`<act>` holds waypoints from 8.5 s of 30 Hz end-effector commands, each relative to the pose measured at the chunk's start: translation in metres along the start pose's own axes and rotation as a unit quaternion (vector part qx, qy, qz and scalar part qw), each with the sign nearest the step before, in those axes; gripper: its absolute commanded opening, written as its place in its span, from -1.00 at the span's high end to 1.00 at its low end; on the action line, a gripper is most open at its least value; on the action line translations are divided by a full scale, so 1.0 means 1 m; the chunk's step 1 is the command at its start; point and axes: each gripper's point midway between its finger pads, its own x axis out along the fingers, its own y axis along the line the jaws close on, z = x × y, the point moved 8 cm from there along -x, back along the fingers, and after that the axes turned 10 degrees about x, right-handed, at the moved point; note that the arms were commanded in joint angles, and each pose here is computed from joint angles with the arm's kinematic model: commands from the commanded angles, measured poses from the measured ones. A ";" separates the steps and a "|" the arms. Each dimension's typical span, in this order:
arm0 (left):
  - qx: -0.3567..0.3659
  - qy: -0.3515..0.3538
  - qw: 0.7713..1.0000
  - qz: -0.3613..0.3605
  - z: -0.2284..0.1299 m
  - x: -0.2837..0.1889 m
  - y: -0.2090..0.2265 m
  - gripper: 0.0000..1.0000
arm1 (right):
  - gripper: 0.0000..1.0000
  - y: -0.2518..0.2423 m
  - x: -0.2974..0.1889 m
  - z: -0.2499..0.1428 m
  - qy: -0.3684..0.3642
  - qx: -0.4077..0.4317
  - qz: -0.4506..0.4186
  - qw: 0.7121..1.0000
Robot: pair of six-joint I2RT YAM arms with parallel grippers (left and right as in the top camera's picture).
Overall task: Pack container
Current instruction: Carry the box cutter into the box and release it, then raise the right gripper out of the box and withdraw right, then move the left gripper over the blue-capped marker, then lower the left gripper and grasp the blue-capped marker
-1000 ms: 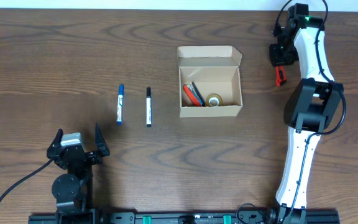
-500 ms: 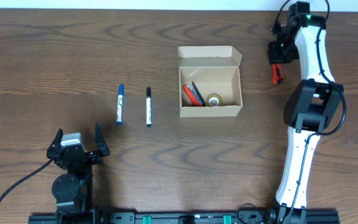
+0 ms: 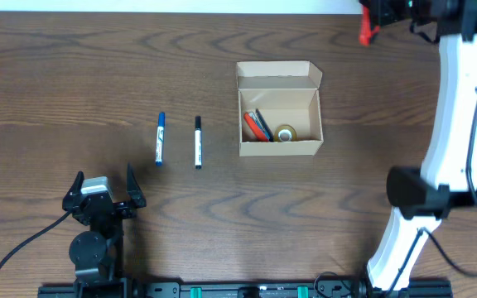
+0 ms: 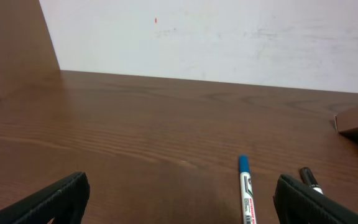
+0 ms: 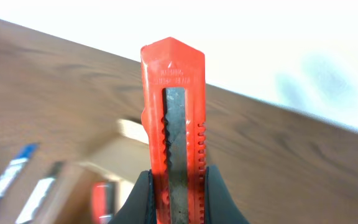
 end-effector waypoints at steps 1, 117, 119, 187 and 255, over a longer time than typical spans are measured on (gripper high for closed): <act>-0.004 0.026 1.000 0.001 -0.014 0.001 -0.001 -0.90 | 0.97 0.031 0.025 -0.016 0.056 -0.006 0.057 0.997; -0.028 -0.081 0.993 -0.081 0.029 -0.005 -0.012 -0.91 | -0.99 -0.207 -0.009 -0.154 0.193 0.350 -0.397 0.826; -0.027 -0.092 0.990 -0.100 0.046 -0.013 -0.012 -0.91 | -0.99 -0.207 -0.009 -0.154 0.194 0.350 -0.397 0.826; 0.059 0.515 0.852 -0.075 0.057 0.163 -0.067 -0.90 | -0.99 -0.204 -0.007 -0.155 0.200 0.356 -0.382 0.829; 0.046 0.611 0.780 -0.130 -0.050 0.202 -0.083 -0.90 | -0.99 -0.204 -0.008 -0.155 0.200 0.356 -0.382 0.829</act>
